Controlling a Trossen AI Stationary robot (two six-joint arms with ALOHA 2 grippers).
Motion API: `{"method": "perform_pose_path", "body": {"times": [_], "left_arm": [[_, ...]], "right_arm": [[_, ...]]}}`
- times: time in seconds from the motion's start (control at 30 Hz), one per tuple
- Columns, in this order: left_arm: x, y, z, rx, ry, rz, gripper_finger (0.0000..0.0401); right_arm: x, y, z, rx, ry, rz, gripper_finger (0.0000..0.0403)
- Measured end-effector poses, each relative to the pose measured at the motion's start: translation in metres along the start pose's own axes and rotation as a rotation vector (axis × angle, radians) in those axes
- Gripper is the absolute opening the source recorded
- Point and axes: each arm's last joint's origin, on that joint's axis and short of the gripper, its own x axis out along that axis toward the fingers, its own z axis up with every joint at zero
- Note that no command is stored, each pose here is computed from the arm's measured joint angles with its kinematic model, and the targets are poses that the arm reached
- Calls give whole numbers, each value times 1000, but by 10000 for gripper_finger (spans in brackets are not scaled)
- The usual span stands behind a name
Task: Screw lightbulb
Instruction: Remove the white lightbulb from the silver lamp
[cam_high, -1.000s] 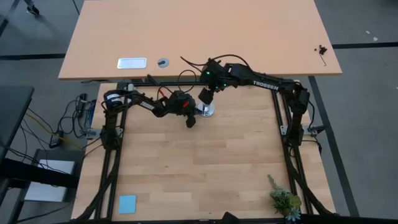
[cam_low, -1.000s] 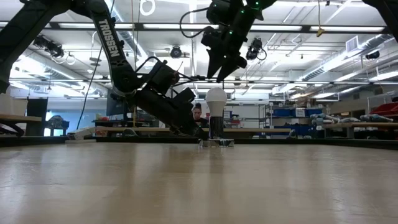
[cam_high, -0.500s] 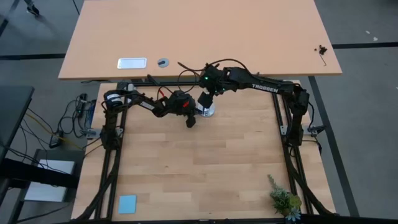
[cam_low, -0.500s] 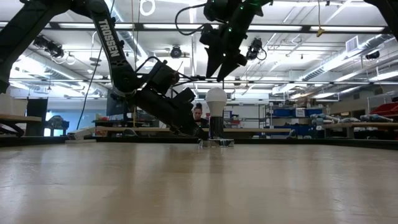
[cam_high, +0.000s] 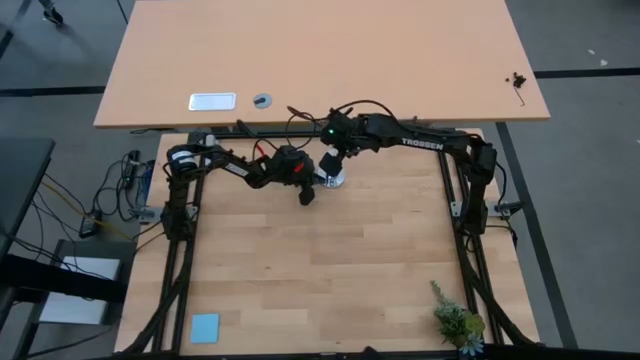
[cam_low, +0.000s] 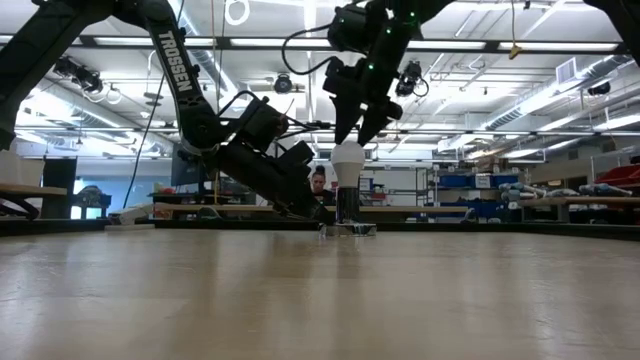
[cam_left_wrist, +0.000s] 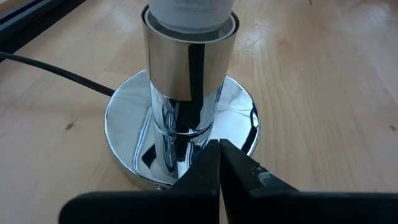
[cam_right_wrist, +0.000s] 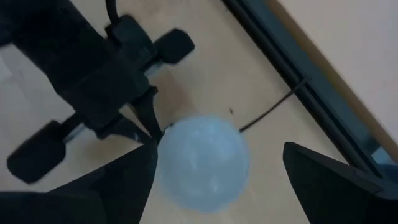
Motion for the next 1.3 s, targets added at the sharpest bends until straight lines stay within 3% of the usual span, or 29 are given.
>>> {"method": "perform_pose_path", "body": {"times": [0.33,0.53,0.7,0.87,0.97,1.1,1.3], "left_arm": [[0,0,0,0,0,-2,5],[0,0,0,-1,0,-2,5],[0,0,0,0,0,-2,5],[0,0,0,1,0,-3,5],[0,0,0,2,0,-3,5],[0,0,0,3,0,-2,5],[0,0,0,3,0,-4,5]], "right_arm": [[20,0,-14,-4,18,24,344],[22,-2,-14,-61,16,22,312],[20,-8,-11,-283,15,65,281],[20,-15,-11,-576,16,157,285],[20,-20,-11,-686,17,166,285],[19,-23,-11,-685,19,167,287],[17,-12,-11,-567,17,131,288]]}}
